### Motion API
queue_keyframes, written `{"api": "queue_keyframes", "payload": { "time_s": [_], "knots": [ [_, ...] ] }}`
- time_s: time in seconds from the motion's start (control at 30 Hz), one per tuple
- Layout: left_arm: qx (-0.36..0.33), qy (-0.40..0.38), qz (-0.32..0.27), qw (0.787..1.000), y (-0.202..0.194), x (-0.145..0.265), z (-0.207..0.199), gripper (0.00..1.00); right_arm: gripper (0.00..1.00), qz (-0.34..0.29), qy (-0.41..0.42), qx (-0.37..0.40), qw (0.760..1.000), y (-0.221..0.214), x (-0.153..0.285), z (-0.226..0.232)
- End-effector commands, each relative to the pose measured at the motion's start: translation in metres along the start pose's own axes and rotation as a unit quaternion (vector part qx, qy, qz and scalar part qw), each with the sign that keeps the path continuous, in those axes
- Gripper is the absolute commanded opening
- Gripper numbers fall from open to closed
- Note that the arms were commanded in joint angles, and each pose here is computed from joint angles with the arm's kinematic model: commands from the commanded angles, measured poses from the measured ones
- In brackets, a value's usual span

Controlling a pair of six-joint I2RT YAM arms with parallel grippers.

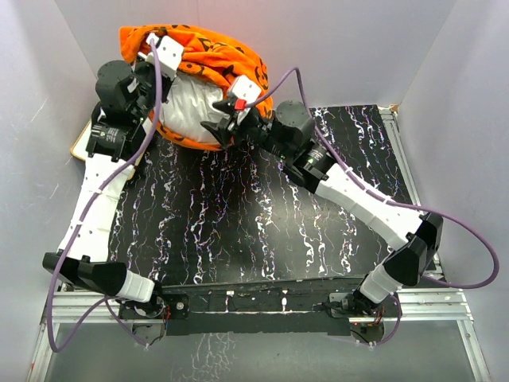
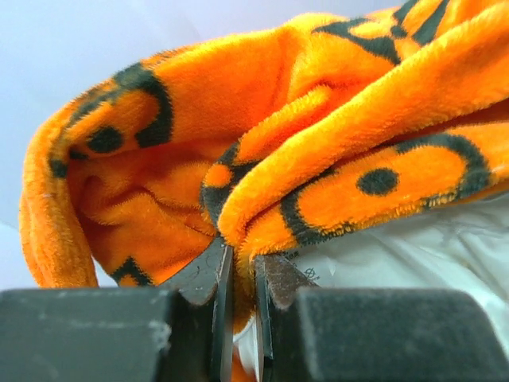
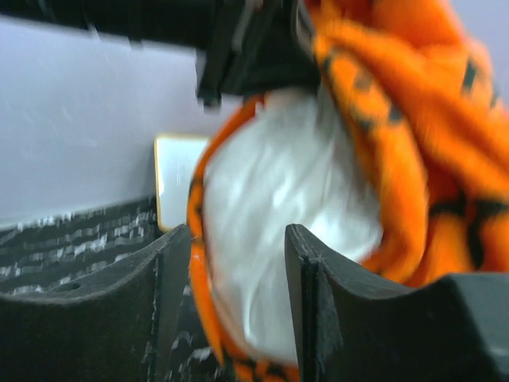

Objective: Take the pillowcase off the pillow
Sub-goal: Remove the pillow from the pillowcase.

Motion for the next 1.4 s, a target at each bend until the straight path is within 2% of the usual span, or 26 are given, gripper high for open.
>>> {"api": "queue_keyframes", "payload": {
  "time_s": [0.0, 0.1, 0.17, 0.47, 0.63, 0.8, 0.93, 1.07, 1.17, 1.3, 1.37],
  "knots": [
    [0.073, -0.063, -0.128, 0.987, 0.103, 0.044, 0.01, 0.0, 0.56, -0.086, -0.007, 0.011, 0.996, 0.072, -0.01, -0.011],
    [0.113, -0.128, -0.12, 0.978, 0.114, 0.057, -0.006, 0.0, 0.6, -0.078, -0.013, 0.016, 0.997, 0.073, -0.021, -0.017],
    [0.125, -0.146, -0.128, 0.973, 0.122, 0.064, -0.009, 0.0, 0.61, -0.067, -0.015, 0.025, 0.997, 0.071, -0.027, -0.02],
    [0.127, -0.126, -0.188, 0.966, 0.155, 0.085, 0.007, 0.0, 0.62, -0.044, -0.016, 0.049, 0.998, 0.066, -0.024, -0.023],
    [0.118, -0.084, -0.251, 0.957, 0.193, 0.103, 0.033, 0.0, 0.62, -0.038, -0.016, 0.058, 0.997, 0.067, -0.022, -0.02],
    [0.124, -0.097, -0.277, 0.948, 0.213, 0.12, 0.036, 0.0, 0.64, -0.04, -0.029, 0.073, 0.996, 0.073, -0.023, -0.019],
    [0.127, -0.108, -0.267, 0.949, 0.206, 0.124, 0.029, 0.0, 0.73, -0.055, -0.043, 0.08, 0.994, 0.086, -0.022, -0.022],
    [0.133, -0.13, -0.218, 0.958, 0.178, 0.11, 0.012, 0.0, 0.8, -0.065, -0.048, 0.085, 0.993, 0.096, -0.025, -0.023],
    [0.132, -0.137, -0.207, 0.96, 0.168, 0.121, 0.006, 0.0, 0.84, -0.073, -0.037, 0.095, 0.992, 0.101, -0.026, -0.018],
    [0.136, -0.148, -0.189, 0.961, 0.157, 0.119, -0.002, 0.0, 0.88, -0.066, -0.015, 0.109, 0.992, 0.098, -0.031, -0.01],
    [0.139, -0.153, -0.186, 0.96, 0.157, 0.12, -0.003, 0.0, 0.9, -0.042, 0.0, 0.109, 0.993, 0.081, -0.041, -0.006]
  ]
}}
Point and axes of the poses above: each gripper's point midway between its finger pads, its own x axis back along the fingers, its own z axis along the line the jaws close on, y = z × x, the point moved 2 cm from there along x, back along the fingers, and after that the axes turned 1 degree about x, right-handed, at the moved point
